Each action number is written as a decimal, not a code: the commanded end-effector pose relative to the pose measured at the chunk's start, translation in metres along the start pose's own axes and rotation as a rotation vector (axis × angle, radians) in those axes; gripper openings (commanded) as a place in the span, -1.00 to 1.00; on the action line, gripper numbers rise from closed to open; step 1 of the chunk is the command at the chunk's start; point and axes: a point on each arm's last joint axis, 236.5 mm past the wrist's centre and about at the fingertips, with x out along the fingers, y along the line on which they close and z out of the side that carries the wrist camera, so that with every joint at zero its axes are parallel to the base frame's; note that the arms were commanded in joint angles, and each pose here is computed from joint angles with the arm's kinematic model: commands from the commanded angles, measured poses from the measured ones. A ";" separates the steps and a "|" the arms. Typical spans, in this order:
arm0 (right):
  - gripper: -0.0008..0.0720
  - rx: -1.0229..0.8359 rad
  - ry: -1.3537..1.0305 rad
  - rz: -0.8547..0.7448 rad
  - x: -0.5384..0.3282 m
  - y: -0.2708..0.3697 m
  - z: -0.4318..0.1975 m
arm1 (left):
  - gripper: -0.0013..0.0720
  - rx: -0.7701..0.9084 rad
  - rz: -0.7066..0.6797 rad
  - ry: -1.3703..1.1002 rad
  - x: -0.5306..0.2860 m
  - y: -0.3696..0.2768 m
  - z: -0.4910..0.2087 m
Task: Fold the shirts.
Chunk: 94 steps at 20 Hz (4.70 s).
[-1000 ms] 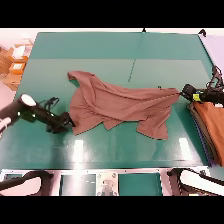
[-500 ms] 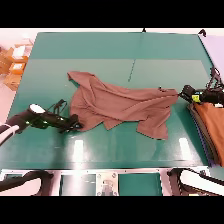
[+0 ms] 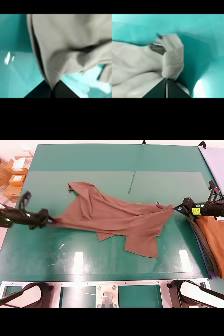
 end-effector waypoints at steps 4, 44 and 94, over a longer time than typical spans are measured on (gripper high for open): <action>-0.94 0.056 0.102 0.053 0.030 0.007 -0.049 | -0.91 0.039 -0.041 -0.006 -0.010 -0.009 0.001; -0.94 -0.201 -0.102 0.391 -0.084 0.138 0.003 | -0.91 0.345 -0.414 -0.244 -0.126 -0.175 0.054; -0.28 0.095 -0.156 0.389 0.059 0.057 0.158 | 0.67 0.263 -0.161 -0.206 0.073 -0.072 0.192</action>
